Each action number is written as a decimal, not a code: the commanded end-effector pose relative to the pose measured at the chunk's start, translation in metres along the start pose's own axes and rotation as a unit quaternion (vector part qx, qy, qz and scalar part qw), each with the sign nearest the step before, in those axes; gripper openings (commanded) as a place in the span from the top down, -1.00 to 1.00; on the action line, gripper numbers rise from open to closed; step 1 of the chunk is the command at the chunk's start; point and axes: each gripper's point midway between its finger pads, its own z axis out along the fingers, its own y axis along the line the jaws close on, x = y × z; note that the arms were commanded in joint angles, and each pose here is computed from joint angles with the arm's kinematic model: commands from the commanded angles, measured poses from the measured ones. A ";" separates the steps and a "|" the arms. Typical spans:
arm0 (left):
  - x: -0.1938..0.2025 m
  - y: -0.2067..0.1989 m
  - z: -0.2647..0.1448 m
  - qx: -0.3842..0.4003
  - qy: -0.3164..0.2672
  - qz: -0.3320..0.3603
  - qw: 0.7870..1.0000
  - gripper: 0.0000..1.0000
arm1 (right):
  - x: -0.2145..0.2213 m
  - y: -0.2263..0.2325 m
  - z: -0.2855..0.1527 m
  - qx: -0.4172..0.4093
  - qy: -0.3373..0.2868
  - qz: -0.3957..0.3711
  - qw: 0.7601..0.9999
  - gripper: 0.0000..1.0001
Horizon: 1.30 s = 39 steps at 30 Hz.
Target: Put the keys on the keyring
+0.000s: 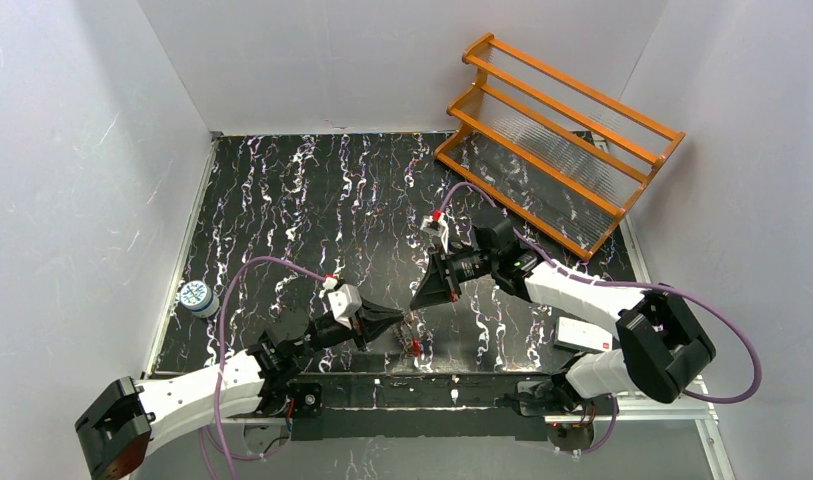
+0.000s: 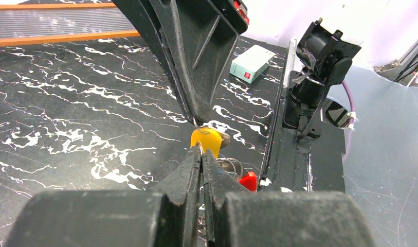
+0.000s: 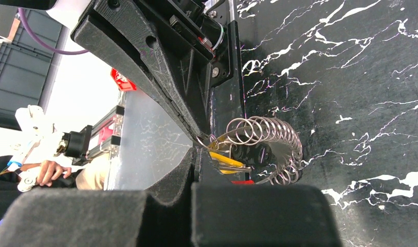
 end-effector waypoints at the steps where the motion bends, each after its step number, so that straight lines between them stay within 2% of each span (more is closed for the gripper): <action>1: -0.011 -0.001 0.001 0.000 -0.021 0.005 1.000 1.00 | -0.007 0.004 0.005 -0.016 -0.005 -0.021 1.000 0.97; 20: -0.013 -0.002 0.002 0.002 -0.023 0.006 1.000 1.00 | 0.002 -0.012 0.006 0.026 -0.003 -0.016 1.000 0.97; 39: -0.012 -0.002 0.001 0.002 -0.022 0.002 1.000 1.00 | -0.008 -0.019 0.004 0.066 -0.040 0.003 0.997 0.97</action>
